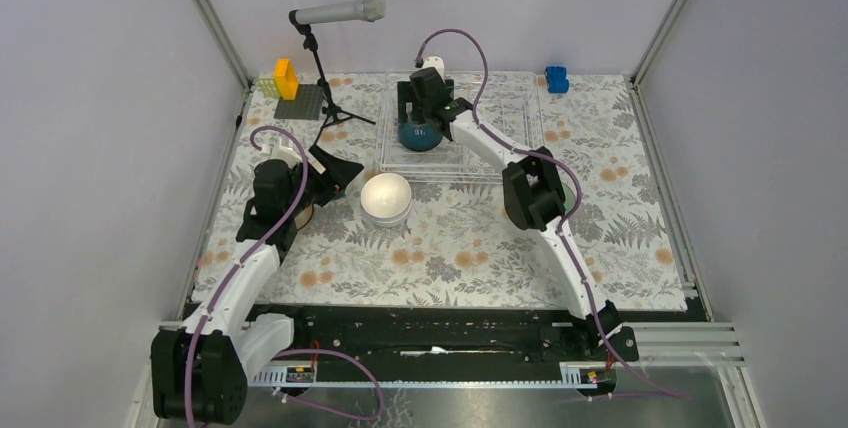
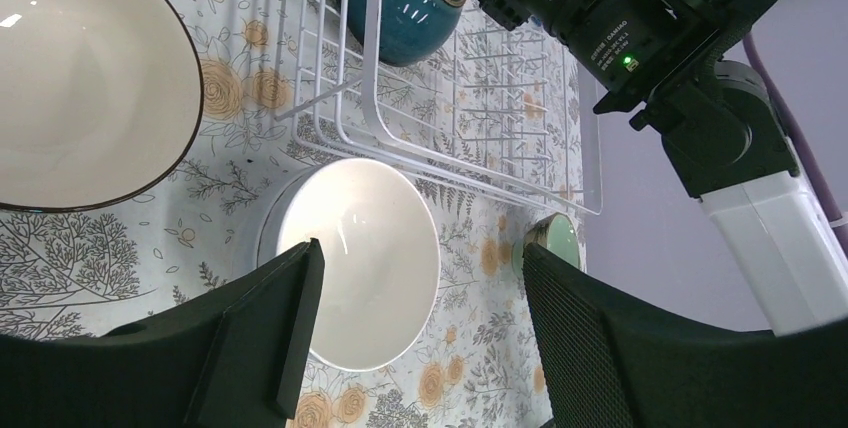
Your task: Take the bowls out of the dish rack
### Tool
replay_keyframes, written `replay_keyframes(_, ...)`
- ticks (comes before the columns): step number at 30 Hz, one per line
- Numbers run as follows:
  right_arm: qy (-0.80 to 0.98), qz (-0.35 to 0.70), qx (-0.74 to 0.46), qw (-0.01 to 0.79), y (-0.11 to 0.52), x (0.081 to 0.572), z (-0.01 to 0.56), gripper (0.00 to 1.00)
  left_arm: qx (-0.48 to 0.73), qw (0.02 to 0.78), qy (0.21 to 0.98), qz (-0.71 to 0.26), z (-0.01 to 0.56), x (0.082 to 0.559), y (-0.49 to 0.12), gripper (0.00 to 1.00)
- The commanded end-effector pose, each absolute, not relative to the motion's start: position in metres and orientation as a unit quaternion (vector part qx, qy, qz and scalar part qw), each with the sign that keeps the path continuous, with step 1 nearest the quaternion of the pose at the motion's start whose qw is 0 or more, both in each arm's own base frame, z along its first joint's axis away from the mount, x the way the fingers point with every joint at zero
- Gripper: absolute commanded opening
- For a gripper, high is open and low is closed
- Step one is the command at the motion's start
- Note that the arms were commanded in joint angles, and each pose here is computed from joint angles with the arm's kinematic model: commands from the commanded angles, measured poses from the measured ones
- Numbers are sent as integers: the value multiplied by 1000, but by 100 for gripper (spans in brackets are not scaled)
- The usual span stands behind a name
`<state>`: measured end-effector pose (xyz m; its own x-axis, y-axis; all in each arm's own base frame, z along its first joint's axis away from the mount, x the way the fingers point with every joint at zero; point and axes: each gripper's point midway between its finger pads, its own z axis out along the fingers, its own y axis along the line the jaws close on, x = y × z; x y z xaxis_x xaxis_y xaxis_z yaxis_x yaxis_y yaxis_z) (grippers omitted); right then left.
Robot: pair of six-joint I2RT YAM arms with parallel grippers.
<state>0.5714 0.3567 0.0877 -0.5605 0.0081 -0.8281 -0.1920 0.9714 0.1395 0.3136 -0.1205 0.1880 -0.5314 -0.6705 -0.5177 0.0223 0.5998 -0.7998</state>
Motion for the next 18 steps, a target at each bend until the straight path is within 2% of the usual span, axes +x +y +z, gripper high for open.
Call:
replay_keyframes(1, 891, 91, -60, 440, 348, 560, 87, 100, -184, 462, 766, -408, 213, 320, -124, 78)
replay_keyframes(5, 906, 83, -60, 411, 337, 540, 79, 100, -184, 462, 764, -410, 215, 319, -125, 78)
replay_keyframes(12, 915, 101, -57, 387, 332, 516, 98, 88, -184, 461, 763, -414, 215, 315, -125, 78)
replay_keyframes(18, 914, 130, -51, 380, 336, 514, 112, 88, -184, 462, 763, -413, 216, 314, -125, 78)
